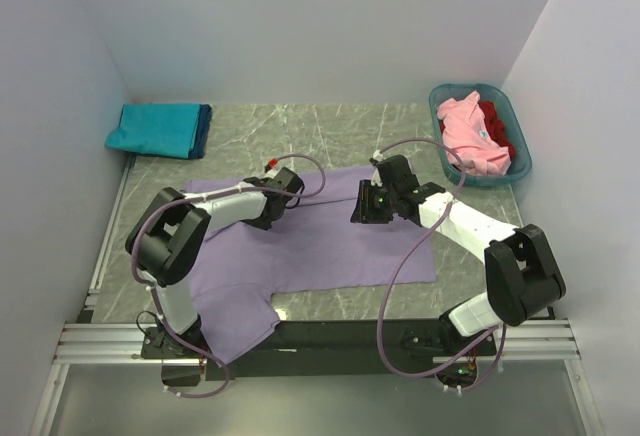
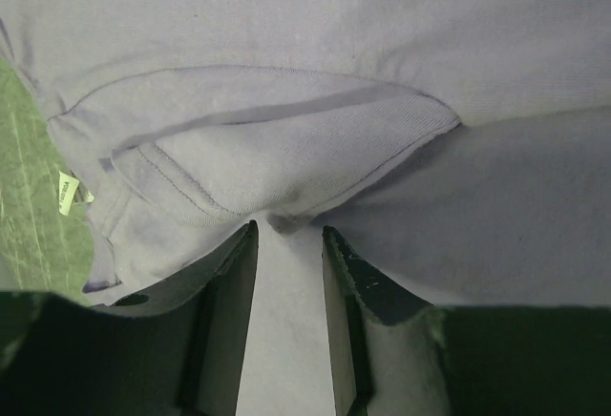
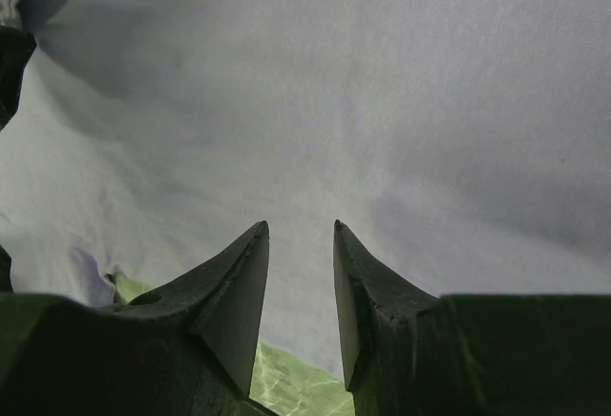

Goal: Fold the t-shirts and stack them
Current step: Fold the tshirt

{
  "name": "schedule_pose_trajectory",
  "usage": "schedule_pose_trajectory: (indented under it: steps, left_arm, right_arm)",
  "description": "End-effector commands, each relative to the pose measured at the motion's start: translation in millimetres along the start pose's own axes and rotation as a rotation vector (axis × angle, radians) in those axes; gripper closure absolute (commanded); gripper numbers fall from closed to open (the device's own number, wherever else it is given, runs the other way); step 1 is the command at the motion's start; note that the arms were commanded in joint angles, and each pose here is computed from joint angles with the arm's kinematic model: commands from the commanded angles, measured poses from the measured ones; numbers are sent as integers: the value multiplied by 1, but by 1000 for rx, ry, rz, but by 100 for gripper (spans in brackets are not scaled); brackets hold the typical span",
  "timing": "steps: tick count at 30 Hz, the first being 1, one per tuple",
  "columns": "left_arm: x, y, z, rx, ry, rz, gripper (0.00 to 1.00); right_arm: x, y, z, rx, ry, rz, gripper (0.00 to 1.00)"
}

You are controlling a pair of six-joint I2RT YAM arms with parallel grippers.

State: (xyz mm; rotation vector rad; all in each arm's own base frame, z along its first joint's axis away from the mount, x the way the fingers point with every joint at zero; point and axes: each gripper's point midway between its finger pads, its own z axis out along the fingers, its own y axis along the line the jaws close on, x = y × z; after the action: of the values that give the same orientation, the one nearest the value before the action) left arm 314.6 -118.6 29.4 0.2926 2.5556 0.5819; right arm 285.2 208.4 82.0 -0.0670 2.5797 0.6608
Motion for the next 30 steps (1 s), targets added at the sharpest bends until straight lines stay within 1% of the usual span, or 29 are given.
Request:
schedule_pose_trajectory:
  steps: [1,13,18,20,21,23,26,30]
  left_arm:
    - [-14,-1,0,-2,-42,-10,61]
    - [-13,3,6,-50,-32,10,70]
    - [-16,7,3,-65,-38,2,76]
    - [-18,8,1,-65,-35,-3,84]
    - [-18,8,-1,-62,-33,-2,85]
    - [-19,8,-5,-56,-29,-6,91]
    - [-21,3,-16,-25,-21,-16,93]
    - [-7,-10,-32,49,46,-14,95]
  right_arm:
    - [-12,4,-2,-4,-32,-14,59]
    - [-11,3,-1,-4,-32,-11,59]
    - [-10,4,1,-11,-25,-10,59]
    - [-10,3,0,-8,-26,-11,60]
    - [-11,4,0,-9,-29,-11,60]
    - [-10,4,0,-9,-28,-9,60]
    - [-10,3,0,-8,-28,-8,60]
    - [-9,4,0,-9,-27,-11,60]
